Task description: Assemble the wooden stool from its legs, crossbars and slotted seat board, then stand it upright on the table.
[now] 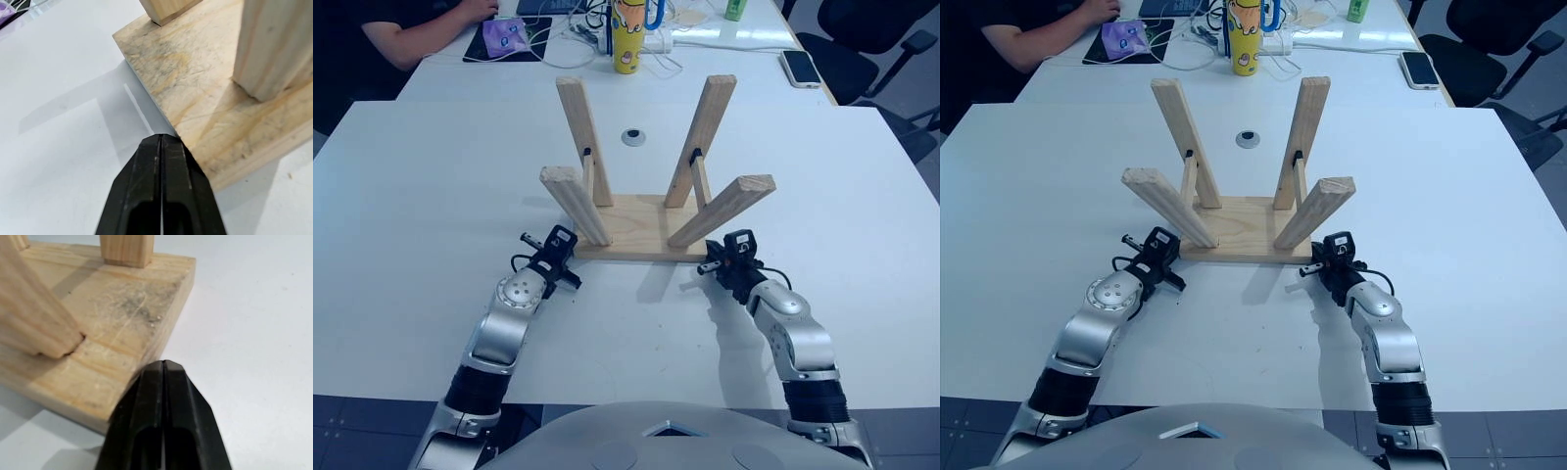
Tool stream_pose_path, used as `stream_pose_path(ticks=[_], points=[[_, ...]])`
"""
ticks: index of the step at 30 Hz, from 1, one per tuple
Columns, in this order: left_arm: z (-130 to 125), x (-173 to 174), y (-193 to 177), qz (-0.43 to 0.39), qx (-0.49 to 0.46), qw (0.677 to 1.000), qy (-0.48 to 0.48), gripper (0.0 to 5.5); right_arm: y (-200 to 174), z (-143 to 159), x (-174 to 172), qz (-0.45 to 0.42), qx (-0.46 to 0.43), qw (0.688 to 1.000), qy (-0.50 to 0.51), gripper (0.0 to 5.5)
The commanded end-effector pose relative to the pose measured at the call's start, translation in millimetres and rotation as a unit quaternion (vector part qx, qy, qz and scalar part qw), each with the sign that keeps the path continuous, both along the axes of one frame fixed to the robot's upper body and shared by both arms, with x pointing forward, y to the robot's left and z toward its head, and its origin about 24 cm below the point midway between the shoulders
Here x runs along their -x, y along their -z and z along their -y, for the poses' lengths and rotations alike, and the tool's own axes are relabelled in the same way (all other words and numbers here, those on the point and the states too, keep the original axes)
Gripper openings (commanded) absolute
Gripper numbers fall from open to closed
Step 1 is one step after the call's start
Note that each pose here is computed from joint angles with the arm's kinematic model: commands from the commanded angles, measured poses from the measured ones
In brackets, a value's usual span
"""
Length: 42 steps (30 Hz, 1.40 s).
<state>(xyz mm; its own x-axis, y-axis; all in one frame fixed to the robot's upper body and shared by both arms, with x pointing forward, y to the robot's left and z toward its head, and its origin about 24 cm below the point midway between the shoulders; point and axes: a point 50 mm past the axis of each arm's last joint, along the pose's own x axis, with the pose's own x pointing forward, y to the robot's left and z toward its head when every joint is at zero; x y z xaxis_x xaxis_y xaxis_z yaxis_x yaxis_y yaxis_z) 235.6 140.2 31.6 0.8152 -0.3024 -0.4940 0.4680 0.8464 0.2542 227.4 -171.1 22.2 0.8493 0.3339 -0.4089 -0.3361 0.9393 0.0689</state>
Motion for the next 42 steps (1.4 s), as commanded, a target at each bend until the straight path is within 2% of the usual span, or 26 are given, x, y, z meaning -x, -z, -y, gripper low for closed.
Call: stream_pose_path(ticks=[1, 7, 15, 23, 33, 39, 42], points=[[88, 14, -41, 0.003, 0.231, 0.956, 0.18, 0.0, -37, -84, 2, 0.032, -0.186, 0.964, -0.186, 0.02], [95, 10, -62, 0.015, 0.287, 0.941, 0.177, 0.0, -54, -91, -3, 0.038, -0.227, 0.953, -0.196, 0.02], [90, 4, -88, 0.043, 0.313, 0.932, 0.176, 0.0, -85, -93, -10, 0.066, -0.261, 0.941, -0.206, 0.02], [84, 6, -102, 0.053, 0.296, 0.933, 0.195, 0.0, -103, -92, -10, 0.088, -0.256, 0.936, -0.226, 0.02], [74, 11, -122, 0.057, 0.301, 0.927, 0.217, 0.0, -134, -93, -5, 0.106, -0.295, 0.913, -0.262, 0.02], [57, 0, -134, 0.073, 0.322, 0.924, 0.192, 0.0, -142, -93, -4, 0.105, -0.32, 0.905, -0.26, 0.02], [37, -10, -128, 0.079, 0.291, 0.938, 0.168, 0.0, -138, -85, -14, 0.123, -0.292, 0.923, -0.22, 0.02]])
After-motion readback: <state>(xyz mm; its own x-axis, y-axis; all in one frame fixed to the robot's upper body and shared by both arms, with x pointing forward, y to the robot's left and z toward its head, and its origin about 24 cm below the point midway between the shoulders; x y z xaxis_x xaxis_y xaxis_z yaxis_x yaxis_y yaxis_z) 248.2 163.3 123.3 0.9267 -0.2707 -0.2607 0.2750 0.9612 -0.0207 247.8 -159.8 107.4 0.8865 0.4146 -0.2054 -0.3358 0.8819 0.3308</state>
